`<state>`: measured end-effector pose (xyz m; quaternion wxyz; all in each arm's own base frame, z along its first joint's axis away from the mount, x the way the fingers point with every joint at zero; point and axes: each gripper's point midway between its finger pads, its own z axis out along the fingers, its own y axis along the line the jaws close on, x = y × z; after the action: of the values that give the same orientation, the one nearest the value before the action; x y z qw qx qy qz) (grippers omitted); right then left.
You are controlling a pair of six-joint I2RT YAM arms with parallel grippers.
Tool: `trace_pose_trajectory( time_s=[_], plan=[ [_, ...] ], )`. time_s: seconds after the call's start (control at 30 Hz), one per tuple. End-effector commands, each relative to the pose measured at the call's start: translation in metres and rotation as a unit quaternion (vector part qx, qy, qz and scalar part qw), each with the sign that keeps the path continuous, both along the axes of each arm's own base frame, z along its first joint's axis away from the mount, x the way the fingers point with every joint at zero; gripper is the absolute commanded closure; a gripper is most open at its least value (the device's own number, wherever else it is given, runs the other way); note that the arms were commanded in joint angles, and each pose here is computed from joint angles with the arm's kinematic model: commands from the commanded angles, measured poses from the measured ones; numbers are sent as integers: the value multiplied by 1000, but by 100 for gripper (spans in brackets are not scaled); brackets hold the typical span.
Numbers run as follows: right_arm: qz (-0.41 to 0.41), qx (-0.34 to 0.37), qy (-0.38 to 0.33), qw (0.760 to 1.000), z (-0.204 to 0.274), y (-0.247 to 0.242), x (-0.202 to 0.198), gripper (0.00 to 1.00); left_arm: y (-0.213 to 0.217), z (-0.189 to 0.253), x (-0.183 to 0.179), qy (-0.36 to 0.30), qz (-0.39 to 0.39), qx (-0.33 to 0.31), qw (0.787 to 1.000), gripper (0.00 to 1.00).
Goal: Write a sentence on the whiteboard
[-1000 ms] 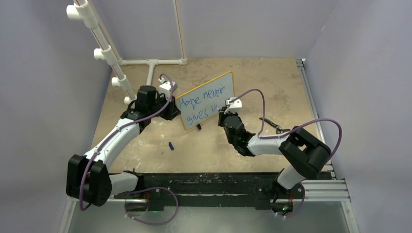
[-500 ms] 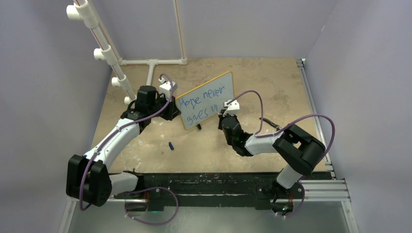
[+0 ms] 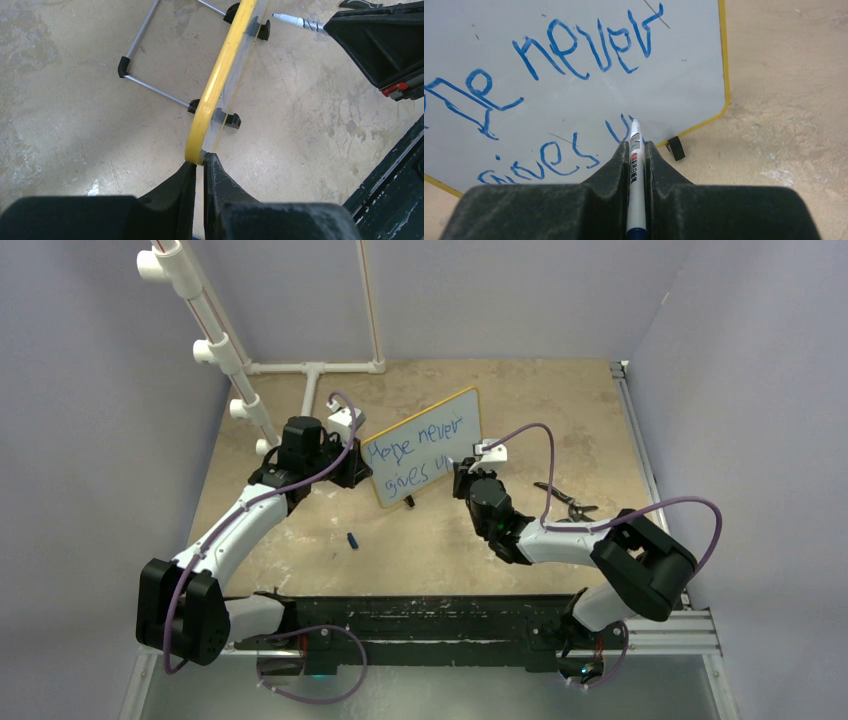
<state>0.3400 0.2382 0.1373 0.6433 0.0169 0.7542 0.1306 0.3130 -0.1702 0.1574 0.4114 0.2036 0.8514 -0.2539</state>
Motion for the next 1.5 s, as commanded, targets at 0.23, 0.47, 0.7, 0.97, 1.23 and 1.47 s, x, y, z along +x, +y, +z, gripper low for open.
trace_pose_trajectory(
  time_s=[0.23, 0.47, 0.7, 0.97, 1.23, 1.47],
  plan=[
    [2, 22, -31, 999, 23, 3, 11, 100, 0, 6, 1, -14, -2, 4, 1000, 100],
    [12, 26, -33, 999, 25, 10, 15, 100, 0, 6, 1, -14, -1, 5, 1000, 100],
    [11, 25, -36, 999, 25, 12, 18, 100, 0, 6, 1, -13, -2, 4, 1000, 100],
    [6, 23, -37, 999, 23, 13, 22, 100, 1, 6, 2, -14, -1, 6, 1000, 100],
    [-23, 27, -37, 999, 22, 2, 24, 100, 1, 5, 2, -13, -1, 6, 1000, 100],
    [-28, 21, -27, 999, 13, 1, 27, 100, 1, 4, 2, -12, -1, 6, 1000, 100]
  ],
)
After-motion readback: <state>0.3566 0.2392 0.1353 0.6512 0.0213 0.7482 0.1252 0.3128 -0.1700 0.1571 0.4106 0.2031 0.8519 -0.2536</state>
